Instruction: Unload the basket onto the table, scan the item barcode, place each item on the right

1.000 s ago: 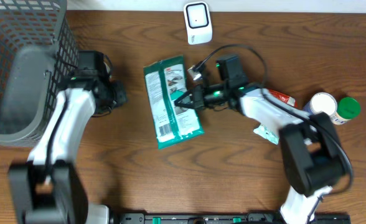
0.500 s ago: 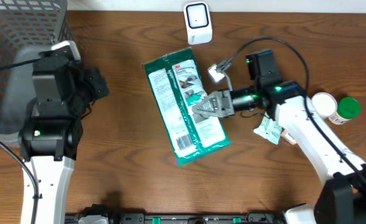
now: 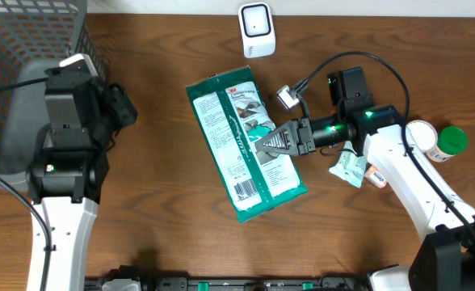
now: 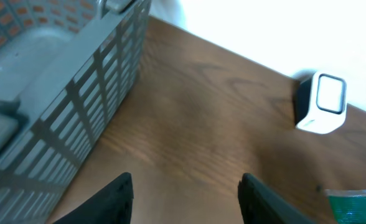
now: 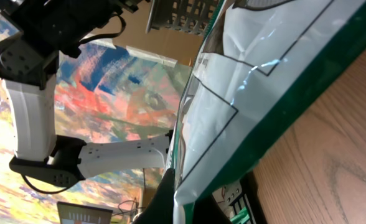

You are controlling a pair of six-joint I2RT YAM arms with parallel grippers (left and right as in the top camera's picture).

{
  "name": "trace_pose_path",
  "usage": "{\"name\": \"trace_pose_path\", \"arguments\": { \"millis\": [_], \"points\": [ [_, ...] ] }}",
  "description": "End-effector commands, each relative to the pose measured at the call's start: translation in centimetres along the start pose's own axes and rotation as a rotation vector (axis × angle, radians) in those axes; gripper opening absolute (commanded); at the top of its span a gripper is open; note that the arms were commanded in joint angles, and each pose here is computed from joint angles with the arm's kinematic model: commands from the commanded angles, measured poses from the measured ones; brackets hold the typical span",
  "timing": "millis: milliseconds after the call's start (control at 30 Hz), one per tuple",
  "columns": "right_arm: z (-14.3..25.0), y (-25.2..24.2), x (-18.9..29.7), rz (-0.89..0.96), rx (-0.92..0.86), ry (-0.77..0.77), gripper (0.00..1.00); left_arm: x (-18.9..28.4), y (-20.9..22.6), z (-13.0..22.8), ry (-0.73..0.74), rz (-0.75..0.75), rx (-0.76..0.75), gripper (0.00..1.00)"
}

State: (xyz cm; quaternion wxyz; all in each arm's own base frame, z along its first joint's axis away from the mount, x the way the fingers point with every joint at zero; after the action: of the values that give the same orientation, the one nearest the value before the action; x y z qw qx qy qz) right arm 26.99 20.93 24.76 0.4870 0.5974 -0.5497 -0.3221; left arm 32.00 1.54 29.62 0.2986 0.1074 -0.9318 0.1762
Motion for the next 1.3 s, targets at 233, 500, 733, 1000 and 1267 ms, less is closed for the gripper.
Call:
{"name": "trace_pose_path", "arguments": {
  "millis": [233, 500, 733, 1000, 1267],
  "points": [
    [0.2, 1.1, 0.2, -0.047, 0.033, 0.004, 0.01, -1.1, 0.6, 0.4, 0.036, -0.046, -0.010, 0.65],
    [0.2, 1.1, 0.2, -0.047, 0.033, 0.004, 0.01, -1.1, 0.6, 0.4, 0.036, -0.047, -0.010, 0.66],
    [0.1, 1.0, 0.2, -0.039, 0.011, 0.002, 0.01, -1.1, 0.6, 0.4, 0.036, -0.047, -0.010, 0.67],
    [-2.1, 1.1, 0.9, 0.173, -0.004, -0.088, 0.01, -1.1, 0.7, 0.6, 0.047, -0.051, -0.011, 0.81],
    [-4.6, 6.9, 4.4, 0.604, 0.168, -0.148, 0.01, -1.1, 0.7, 0.6, 0.046, -0.050, -0.011, 0.82]
  ]
}}
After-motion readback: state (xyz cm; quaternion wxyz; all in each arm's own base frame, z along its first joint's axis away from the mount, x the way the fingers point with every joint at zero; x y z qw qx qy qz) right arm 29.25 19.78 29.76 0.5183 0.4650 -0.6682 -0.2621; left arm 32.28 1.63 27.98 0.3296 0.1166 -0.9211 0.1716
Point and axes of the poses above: each gripper's point midway between its finger pads, its own x axis back along the fingers, its own y axis along the line the jaws close on, z = x × y, the point moved 4 cm from there along x, back along the fingers, and after that the axes turned 1 degree about x, right-handed, at the moved point
